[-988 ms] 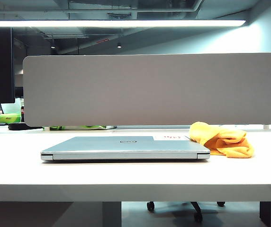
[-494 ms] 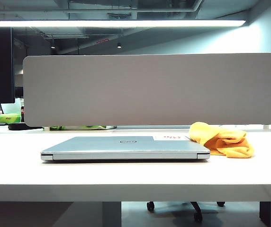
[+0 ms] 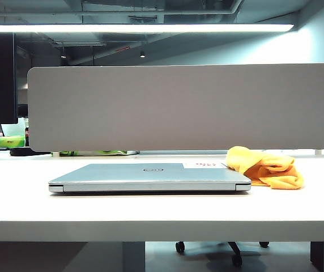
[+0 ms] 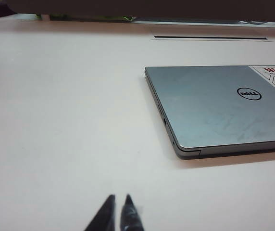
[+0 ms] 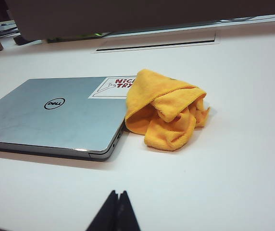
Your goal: Pick up the rag and use it to wipe the water off the lid of the laptop on the table.
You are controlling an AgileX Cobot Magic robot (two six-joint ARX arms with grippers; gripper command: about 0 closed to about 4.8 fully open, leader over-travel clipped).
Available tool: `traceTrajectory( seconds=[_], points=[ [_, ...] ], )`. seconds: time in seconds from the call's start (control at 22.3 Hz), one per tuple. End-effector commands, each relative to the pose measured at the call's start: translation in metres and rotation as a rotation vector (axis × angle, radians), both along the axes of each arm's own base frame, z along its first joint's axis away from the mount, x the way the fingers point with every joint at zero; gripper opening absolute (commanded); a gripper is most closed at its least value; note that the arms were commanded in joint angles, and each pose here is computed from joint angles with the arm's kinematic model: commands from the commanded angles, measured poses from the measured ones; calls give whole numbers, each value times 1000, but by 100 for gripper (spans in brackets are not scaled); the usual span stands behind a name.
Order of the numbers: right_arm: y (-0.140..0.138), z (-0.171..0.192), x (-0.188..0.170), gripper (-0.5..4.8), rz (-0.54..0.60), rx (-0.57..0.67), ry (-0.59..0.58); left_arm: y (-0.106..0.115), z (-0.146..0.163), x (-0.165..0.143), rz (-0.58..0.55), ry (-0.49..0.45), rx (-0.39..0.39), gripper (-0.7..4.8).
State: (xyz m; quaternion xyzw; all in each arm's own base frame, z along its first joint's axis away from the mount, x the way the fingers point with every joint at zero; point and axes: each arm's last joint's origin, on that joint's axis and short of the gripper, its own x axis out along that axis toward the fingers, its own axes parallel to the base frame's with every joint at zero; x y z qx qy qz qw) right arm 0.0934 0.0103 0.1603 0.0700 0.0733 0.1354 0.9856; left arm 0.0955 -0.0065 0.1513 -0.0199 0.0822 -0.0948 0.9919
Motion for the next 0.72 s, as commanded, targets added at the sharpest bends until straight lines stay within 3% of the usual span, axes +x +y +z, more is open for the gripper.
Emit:
traceTrajectory(
  seconds=[0.04, 0.27, 0.45, 0.72],
  points=[
    [0, 2, 0, -6, -3, 3, -16, 0, 2, 0, -1, -13, 0, 22],
    [0, 0, 0, -5, -3, -5, -14, 0, 2, 0, -1, -12, 0, 22],
    [-4, -1, 3, -5, -133, -176, -87, 0, 2, 0, -1, -12, 0, 22],
    [-9, 1, 3, -5, -301, -198, -99, 0, 2, 0, -1, -12, 0, 22]
  ],
)
